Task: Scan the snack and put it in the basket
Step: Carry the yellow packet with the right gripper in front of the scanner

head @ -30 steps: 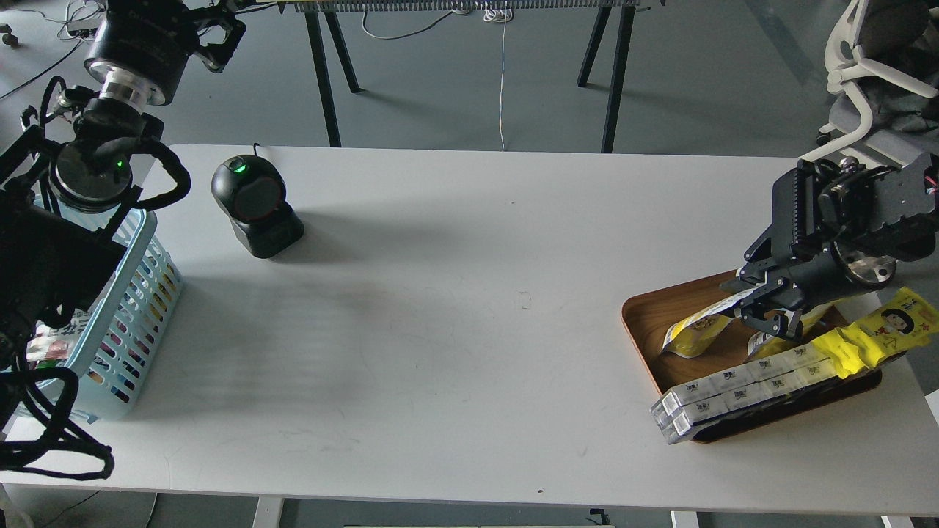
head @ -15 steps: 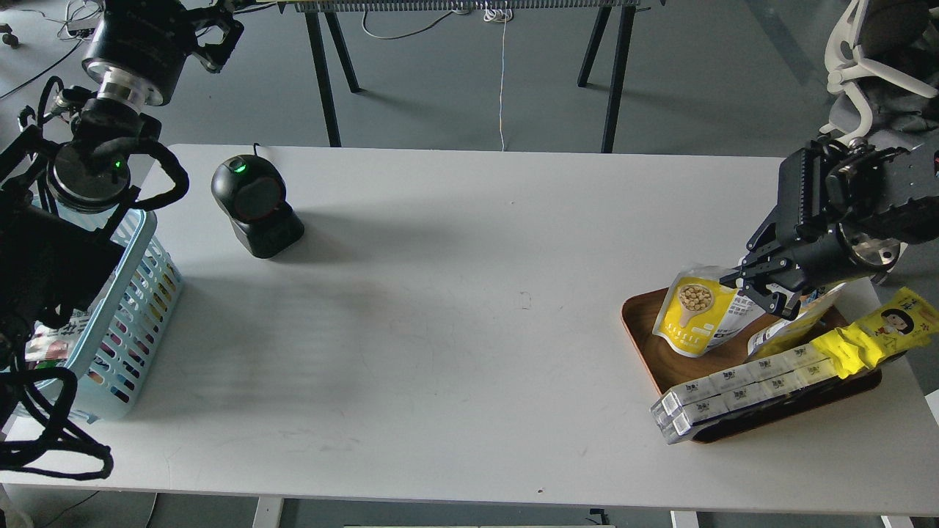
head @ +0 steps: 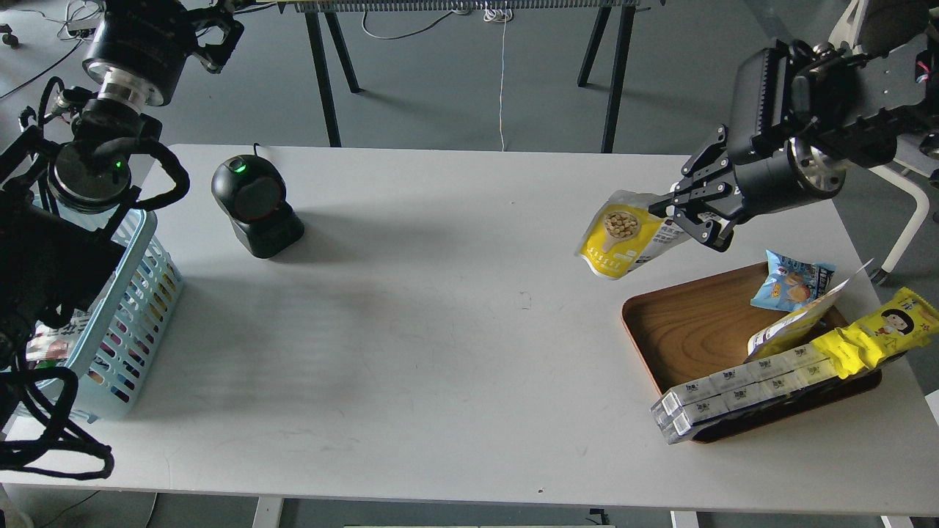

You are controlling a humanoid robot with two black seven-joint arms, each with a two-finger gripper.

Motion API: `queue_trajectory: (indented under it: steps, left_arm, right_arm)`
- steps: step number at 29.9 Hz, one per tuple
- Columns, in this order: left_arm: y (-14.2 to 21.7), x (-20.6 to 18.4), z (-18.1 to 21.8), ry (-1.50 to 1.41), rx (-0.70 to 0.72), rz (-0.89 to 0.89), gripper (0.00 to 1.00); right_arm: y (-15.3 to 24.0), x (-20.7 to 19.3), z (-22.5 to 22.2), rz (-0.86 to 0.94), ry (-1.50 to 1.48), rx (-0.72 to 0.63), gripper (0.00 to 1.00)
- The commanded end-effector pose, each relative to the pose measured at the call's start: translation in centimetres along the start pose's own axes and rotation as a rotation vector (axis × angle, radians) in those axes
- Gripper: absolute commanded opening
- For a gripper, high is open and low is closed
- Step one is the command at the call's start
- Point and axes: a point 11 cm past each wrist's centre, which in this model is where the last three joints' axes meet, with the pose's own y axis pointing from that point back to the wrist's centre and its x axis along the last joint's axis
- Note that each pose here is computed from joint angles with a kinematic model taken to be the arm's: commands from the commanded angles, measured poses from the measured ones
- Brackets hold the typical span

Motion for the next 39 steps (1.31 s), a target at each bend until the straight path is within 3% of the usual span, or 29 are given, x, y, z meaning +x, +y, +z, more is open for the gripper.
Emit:
queue_trajectory:
  steps: [1, 13, 20, 39]
  left_arm:
    - [0.0, 0.0, -0.1, 0.001, 0.001, -0.001, 1.0]
    - [0.0, -0.1, -0.2, 0.005, 0.002, -0.001, 1.0]
    - [0.0, 0.0, -0.2, 0.005, -0.001, 0.0, 1.0]
    - [0.1, 0.1, -0.1, 0.005, -0.004, 0.003, 1.0]
  right_arm:
    - [-1.9, 3.2, -0.8, 0.025, 0.027, 0.045, 0.0]
    - [-9.6, 10.2, -3.0, 0.038, 0.129, 0.122, 0.0]
    - [-13.8, 12.2, -3.3, 0.039, 0.181, 0.103, 0.0]
    - [-14.3, 11.4, -1.1, 0.067, 0.081, 0.046, 0.0]
